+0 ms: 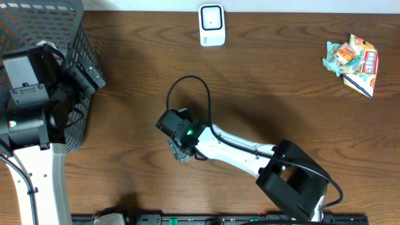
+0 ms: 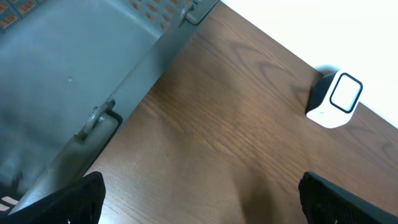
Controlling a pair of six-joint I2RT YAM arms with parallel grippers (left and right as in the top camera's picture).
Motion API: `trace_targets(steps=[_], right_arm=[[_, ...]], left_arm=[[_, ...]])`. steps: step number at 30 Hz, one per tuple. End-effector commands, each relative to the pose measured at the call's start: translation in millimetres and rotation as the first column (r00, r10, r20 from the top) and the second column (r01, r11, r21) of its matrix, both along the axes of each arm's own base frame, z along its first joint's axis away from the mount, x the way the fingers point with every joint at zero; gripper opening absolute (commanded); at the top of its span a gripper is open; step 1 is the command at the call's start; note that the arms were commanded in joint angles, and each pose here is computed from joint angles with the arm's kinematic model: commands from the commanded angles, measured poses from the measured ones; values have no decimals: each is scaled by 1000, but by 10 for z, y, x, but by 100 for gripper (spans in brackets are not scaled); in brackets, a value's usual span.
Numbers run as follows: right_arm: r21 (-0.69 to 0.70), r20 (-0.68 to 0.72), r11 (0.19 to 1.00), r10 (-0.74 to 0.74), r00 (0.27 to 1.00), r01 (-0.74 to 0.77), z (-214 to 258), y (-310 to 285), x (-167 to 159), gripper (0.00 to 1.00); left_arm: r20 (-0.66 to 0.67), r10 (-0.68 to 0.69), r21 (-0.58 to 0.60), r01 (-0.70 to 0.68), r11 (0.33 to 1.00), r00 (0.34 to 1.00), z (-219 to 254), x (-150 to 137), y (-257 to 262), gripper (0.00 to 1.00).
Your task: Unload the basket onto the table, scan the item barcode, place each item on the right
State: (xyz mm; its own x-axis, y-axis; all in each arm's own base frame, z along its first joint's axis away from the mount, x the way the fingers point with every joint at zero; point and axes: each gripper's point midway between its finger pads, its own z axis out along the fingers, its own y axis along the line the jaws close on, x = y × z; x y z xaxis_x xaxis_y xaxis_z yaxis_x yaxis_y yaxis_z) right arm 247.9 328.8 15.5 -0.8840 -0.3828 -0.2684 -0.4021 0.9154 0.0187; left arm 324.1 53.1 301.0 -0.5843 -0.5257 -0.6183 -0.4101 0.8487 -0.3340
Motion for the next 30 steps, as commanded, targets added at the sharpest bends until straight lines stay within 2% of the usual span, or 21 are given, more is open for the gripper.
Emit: trace_targets(steps=[1, 10, 16, 20, 23, 25, 30], right_arm=[[-137, 73, 988, -67, 995, 76, -112, -403, 300, 77], [-169, 68, 971, -161, 985, 170, 82, -724, 629, 79], [-19, -90, 998, 50, 995, -52, 168, -352, 450, 81], [22, -112, 996, 93, 989, -91, 173, -221, 352, 81], [16, -82, 996, 90, 993, -89, 201, -209, 407, 87], [25, -77, 996, 88, 993, -87, 267, -189, 434, 99], [42, -54, 996, 86, 995, -84, 546, -155, 497, 99]], left_arm=[[-4, 2, 15, -2, 1000, 1000, -4, -8, 30, 98], [-4, 2, 15, -2, 1000, 1000, -4, -8, 30, 98], [-4, 2, 15, -2, 1000, 1000, -2, -8, 30, 98], [-5, 2, 15, -2, 1000, 1000, -4, -9, 30, 98], [-4, 2, 15, -2, 1000, 1000, -3, -9, 30, 98], [-4, 2, 15, -2, 1000, 1000, -4, -8, 30, 98], [-4, 2, 15, -2, 1000, 1000, -2, -8, 30, 98]])
